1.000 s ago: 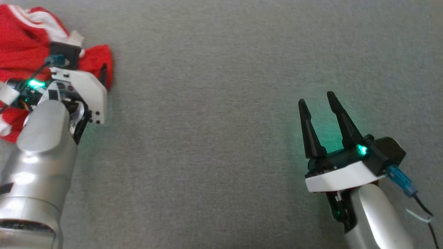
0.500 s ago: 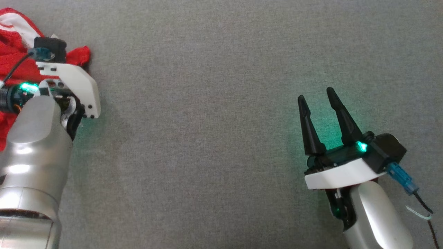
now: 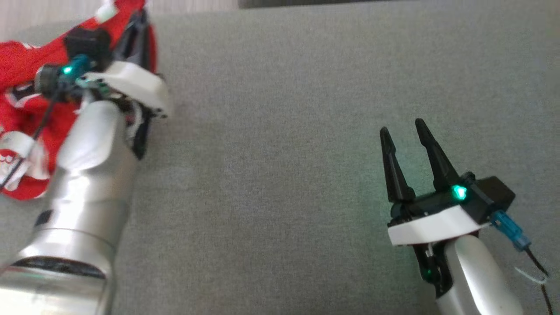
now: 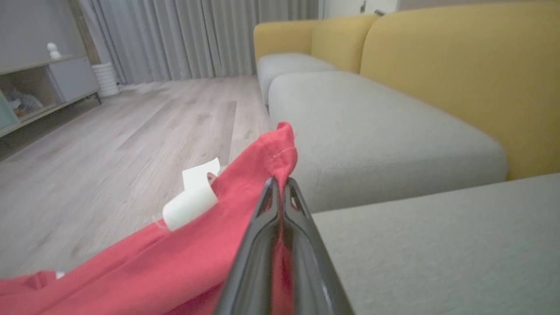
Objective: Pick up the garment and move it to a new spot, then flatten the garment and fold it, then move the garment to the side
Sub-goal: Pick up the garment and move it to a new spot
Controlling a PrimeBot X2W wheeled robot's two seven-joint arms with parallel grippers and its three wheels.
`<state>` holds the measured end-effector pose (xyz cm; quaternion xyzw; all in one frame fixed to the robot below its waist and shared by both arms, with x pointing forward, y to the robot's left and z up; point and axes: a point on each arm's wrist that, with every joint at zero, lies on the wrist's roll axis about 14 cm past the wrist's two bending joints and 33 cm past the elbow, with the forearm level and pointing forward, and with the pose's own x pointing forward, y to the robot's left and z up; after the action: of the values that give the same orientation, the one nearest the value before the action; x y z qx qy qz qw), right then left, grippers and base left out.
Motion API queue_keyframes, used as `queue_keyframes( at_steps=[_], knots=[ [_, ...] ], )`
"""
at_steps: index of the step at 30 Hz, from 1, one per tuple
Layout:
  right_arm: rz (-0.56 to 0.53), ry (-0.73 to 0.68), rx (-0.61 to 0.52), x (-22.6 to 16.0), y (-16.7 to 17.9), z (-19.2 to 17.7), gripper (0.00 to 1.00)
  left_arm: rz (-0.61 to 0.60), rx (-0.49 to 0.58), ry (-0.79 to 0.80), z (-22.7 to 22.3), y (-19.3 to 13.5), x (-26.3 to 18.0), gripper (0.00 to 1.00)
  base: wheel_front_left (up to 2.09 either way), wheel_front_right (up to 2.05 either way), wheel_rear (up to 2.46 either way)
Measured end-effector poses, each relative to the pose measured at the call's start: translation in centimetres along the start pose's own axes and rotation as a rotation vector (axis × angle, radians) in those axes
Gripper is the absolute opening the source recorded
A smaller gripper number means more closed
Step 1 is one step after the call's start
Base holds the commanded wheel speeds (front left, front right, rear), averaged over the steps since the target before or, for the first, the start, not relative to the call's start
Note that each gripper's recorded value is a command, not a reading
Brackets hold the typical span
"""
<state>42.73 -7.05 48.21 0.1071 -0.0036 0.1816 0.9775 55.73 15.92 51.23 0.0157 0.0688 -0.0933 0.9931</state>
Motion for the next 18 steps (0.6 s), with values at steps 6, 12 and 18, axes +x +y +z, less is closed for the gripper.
queue_keyframes(
  at_steps=[6, 12, 18],
  knots=[
    [-0.018, -0.014, 0.004, -2.0, 0.2, 0.9, 1.00, -0.151, -0.023, -0.240, 7.9, -6.7, -0.8, 0.00, 0.00, 0.00, 0.00],
    [-0.058, -0.046, 0.004, -3.3, -0.7, 2.2, 1.00, -0.313, -0.032, -0.357, 12.0, -13.1, -1.8, 0.00, 0.00, 0.00, 0.00],
    [-0.106, -0.070, 0.014, -4.9, -1.8, 3.1, 1.00, -0.470, -0.041, -0.376, 13.4, -19.4, -2.5, 0.00, 0.00, 0.00, 0.00]
  ],
)
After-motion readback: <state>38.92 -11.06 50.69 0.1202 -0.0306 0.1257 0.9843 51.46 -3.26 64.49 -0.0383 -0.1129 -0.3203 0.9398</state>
